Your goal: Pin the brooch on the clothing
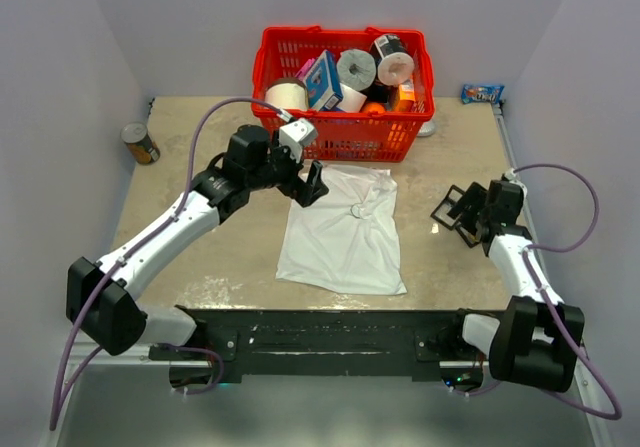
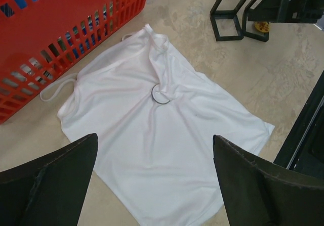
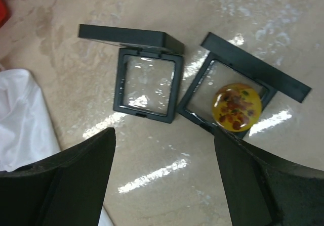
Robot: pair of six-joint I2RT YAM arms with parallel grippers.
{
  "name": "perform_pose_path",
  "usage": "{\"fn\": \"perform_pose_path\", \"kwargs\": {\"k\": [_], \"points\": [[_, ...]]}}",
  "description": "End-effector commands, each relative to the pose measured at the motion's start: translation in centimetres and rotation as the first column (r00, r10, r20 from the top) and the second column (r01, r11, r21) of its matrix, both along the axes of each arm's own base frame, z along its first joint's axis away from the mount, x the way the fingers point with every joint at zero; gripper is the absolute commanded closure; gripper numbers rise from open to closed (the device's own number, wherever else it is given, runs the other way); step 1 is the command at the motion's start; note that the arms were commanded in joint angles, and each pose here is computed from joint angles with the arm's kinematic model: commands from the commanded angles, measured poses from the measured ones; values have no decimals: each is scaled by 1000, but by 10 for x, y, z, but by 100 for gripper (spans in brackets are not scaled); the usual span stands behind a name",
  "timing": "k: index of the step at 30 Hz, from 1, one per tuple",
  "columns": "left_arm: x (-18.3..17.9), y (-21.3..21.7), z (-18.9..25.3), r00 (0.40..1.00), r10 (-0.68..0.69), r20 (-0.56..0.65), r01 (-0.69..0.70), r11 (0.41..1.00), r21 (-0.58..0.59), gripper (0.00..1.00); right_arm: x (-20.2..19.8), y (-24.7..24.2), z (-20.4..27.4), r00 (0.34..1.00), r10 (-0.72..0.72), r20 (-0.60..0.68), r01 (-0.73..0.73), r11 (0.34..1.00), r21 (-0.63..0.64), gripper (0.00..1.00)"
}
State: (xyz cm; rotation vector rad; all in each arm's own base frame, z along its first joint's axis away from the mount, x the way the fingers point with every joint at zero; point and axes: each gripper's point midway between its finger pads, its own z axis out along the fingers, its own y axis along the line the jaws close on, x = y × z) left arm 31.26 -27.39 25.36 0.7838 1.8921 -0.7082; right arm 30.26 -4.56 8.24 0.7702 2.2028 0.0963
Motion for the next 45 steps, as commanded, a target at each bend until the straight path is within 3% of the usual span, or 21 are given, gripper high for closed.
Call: {"fn": "perform_pose_path", "kwargs": {"k": [1, 6, 14, 32, 45], "points": [[2, 11, -24, 999, 30, -34, -27, 997, 72, 1, -12, -23, -4, 995, -86, -54, 83, 995, -55, 19], [3, 15, -26, 997, 56, -49, -51, 994, 96, 8, -11, -45, -11, 982, -160, -98, 150, 984, -100, 19], [4, 19, -26, 996, 74, -39, -70, 992, 104, 8, -22, -67, -16, 958, -267, -107, 256, 961, -101, 20], [0, 18, -20, 999, 50, -21, -48, 995, 92, 8, -4, -76, -32, 957, -248, -149, 235, 967, -102, 22], [-1, 19, -16, 999, 50, -7, -49, 995, 87, 8, 0, -75, -43, 958, -234, -167, 222, 971, -90, 34]]}}
